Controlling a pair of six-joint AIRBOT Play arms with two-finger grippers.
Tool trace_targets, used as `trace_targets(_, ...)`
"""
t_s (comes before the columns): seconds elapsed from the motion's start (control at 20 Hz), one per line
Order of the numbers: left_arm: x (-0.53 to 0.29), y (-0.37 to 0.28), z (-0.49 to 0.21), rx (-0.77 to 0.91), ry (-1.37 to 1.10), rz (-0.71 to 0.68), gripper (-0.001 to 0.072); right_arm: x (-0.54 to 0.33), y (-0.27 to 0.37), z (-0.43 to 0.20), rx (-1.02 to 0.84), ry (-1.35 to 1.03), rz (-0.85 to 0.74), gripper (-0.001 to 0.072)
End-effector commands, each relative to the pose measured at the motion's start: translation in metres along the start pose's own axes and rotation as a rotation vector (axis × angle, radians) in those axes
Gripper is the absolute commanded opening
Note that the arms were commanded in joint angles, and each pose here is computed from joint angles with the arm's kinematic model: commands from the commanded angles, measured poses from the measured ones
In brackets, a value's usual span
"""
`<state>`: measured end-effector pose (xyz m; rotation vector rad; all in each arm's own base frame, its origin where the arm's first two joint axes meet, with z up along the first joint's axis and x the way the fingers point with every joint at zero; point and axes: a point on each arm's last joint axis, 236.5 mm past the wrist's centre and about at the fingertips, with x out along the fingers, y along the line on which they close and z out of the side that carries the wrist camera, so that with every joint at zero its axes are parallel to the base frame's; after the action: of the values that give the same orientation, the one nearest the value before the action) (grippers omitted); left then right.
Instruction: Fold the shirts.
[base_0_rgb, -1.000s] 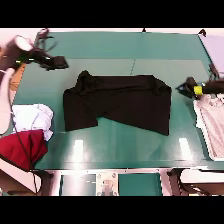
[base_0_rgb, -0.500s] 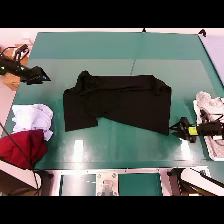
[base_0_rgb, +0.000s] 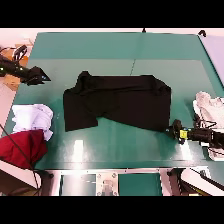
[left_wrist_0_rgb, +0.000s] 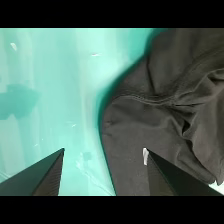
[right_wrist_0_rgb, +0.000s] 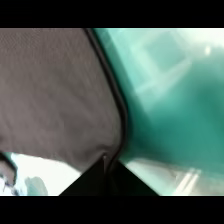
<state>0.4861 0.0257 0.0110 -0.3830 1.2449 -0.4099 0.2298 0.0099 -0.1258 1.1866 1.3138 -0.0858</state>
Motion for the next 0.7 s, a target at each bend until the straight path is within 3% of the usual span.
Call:
trace_targets(0.0,0.000,-0.002,-0.003,0.000,0.013,-0.011,0.0578,-0.002,0.006,0.024,-0.042,-0.098,0.014,0.0018)
trace_targets(0.3,0.019,-0.009,-0.042,-0.027,0.139,-0.082,0.0578,-0.077,0.010,0.120,-0.063,-0.354,-0.089,0.0017)
trace_targets(0.65,0.107,-0.071,-0.127,0.010,0.330,-0.292,0.0578,-0.052,0.032,0.104,-0.157,-0.276,-0.092,0.0017)
